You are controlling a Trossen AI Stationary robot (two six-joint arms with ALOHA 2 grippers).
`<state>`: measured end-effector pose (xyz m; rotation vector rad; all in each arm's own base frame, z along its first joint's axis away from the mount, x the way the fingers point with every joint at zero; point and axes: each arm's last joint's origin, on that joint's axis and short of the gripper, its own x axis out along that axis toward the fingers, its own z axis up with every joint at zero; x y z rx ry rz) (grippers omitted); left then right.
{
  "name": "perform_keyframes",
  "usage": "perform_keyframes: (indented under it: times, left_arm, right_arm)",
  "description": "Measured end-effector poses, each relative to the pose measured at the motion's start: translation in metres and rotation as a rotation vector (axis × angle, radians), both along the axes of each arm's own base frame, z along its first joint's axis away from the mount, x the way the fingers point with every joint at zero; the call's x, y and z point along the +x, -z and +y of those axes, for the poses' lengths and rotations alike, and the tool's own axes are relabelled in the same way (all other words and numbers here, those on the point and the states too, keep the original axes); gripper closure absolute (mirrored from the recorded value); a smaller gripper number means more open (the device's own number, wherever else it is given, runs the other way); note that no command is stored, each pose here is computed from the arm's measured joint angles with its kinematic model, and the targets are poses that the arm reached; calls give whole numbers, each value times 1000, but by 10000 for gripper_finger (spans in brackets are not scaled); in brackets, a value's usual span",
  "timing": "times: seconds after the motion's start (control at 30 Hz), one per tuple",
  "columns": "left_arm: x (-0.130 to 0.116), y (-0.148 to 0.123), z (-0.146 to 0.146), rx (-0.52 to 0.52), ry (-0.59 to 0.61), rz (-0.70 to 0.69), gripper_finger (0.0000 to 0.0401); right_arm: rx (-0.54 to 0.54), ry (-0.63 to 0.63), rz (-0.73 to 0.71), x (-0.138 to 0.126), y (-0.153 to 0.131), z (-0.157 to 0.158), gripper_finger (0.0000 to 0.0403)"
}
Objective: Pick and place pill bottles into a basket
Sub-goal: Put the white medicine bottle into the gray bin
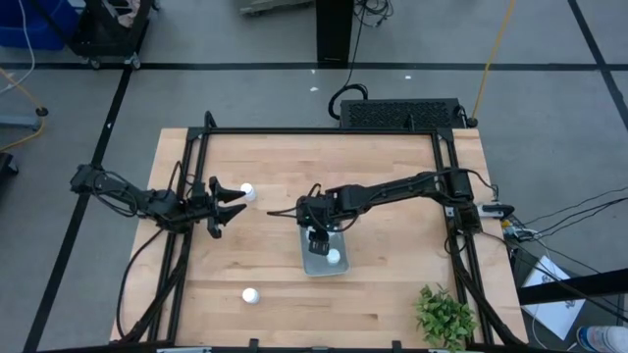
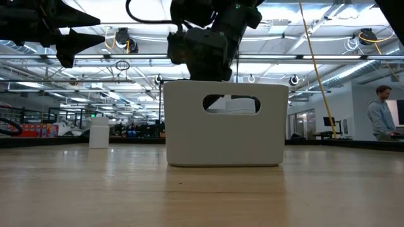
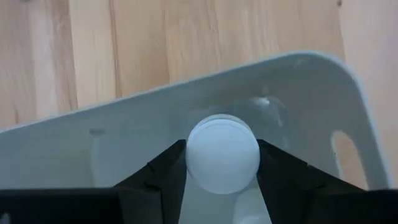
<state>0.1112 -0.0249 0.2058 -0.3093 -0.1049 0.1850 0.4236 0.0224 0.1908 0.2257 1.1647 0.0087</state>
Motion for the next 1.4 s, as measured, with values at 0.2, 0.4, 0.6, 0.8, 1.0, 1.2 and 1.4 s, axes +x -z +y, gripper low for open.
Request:
perform_keyframes:
  times: [0.2,0.4,0.6,0.8,1.0,1.2,1.4]
  left_arm:
    - [0,0,0,0,0,-2,192]
    - [0,0,0,1,0,-1,192]
    - [0,0,0,1,0,-1,192]
    - [0,1,0,9,0,15,192]
    - [0,1,0,9,0,15,192]
    - [0,2,0,10,0,20,192]
    - [0,2,0,10,0,20,192]
  right_arm:
    - [-3,-8,16,-2,1,0,214]
    - [-6,-15,15,-2,1,0,210]
    - [-8,-19,14,-2,1,0,209]
    - [-13,-23,1,-4,-5,1,209]
    - [-11,-22,-41,-4,-16,1,209]
    - [-14,-30,-65,-9,-27,1,209]
    - [-80,-36,-140,-18,-55,6,209]
